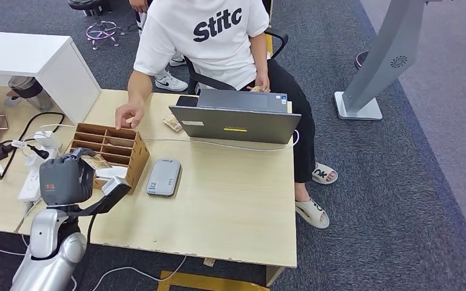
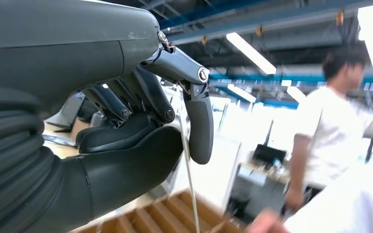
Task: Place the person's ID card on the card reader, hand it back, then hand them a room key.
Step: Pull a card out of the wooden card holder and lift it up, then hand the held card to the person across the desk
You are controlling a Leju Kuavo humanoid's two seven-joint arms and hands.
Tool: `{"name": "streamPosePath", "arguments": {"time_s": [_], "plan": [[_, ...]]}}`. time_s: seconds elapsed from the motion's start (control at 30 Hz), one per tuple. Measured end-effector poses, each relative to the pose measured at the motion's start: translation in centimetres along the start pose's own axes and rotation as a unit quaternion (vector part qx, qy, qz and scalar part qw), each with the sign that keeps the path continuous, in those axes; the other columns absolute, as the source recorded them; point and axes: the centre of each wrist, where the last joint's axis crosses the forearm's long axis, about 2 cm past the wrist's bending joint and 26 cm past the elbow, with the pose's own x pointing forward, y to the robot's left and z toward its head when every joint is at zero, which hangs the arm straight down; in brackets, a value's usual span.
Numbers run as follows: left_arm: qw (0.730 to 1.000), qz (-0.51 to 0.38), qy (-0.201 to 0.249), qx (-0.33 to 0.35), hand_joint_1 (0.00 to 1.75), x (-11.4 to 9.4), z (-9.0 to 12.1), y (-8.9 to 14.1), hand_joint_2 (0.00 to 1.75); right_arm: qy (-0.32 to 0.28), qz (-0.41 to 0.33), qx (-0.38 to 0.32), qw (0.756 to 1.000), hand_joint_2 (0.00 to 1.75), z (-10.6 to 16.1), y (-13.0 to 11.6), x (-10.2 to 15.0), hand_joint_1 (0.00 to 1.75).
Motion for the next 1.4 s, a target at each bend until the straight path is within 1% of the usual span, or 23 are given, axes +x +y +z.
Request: {"name": "streamPosePath", "arguments": {"time_s": [0.1,0.27,0.5,0.77,0.87,1.0,1.1,1.23,1.4], "plan": [[0.999,0.023,-0.007,0.043,1.75,0.6,-0.8,1.1,1.75,-0.001,0.0,-0.002,1.0,1.75,0.0,0.0,0.0,0.0],[0.996,0.037,-0.012,0.078,1.75,1.1,-1.7,2.4,1.75,-0.001,0.001,-0.002,1.0,1.75,0.0,0.0,0.0,0.0],[0.994,0.022,-0.024,0.101,1.75,1.3,-2.7,3.0,1.75,-0.003,0.005,-0.003,1.0,1.75,0.0,0.0,0.0,0.0],[0.994,0.003,-0.022,0.111,1.75,1.3,-4.1,3.3,1.75,-0.004,0.009,-0.003,1.0,1.75,0.0,0.0,0.1,0.0],[0.994,-0.035,-0.015,0.101,1.75,0.8,-5.8,3.0,1.75,-0.007,0.015,-0.003,1.0,1.75,0.0,0.0,0.2,0.0],[0.993,-0.086,-0.003,0.078,1.75,-0.1,-9.0,2.3,1.75,-0.011,0.023,-0.004,1.0,1.75,0.0,-0.2,0.5,0.0],[0.992,-0.112,0.006,0.06,1.75,-0.2,-11.4,1.7,1.75,-0.012,0.026,-0.004,1.0,1.75,-0.1,-0.3,0.7,0.0],[0.991,-0.124,0.007,0.044,1.75,0.5,-13.7,1.1,1.75,-0.013,0.027,-0.004,1.0,1.75,-0.1,-0.3,0.9,0.0],[0.993,-0.117,-0.001,0.031,1.75,2.3,-15.0,0.3,1.75,-0.012,0.026,-0.002,1.0,1.75,-0.1,-0.4,1.0,0.0]]}}
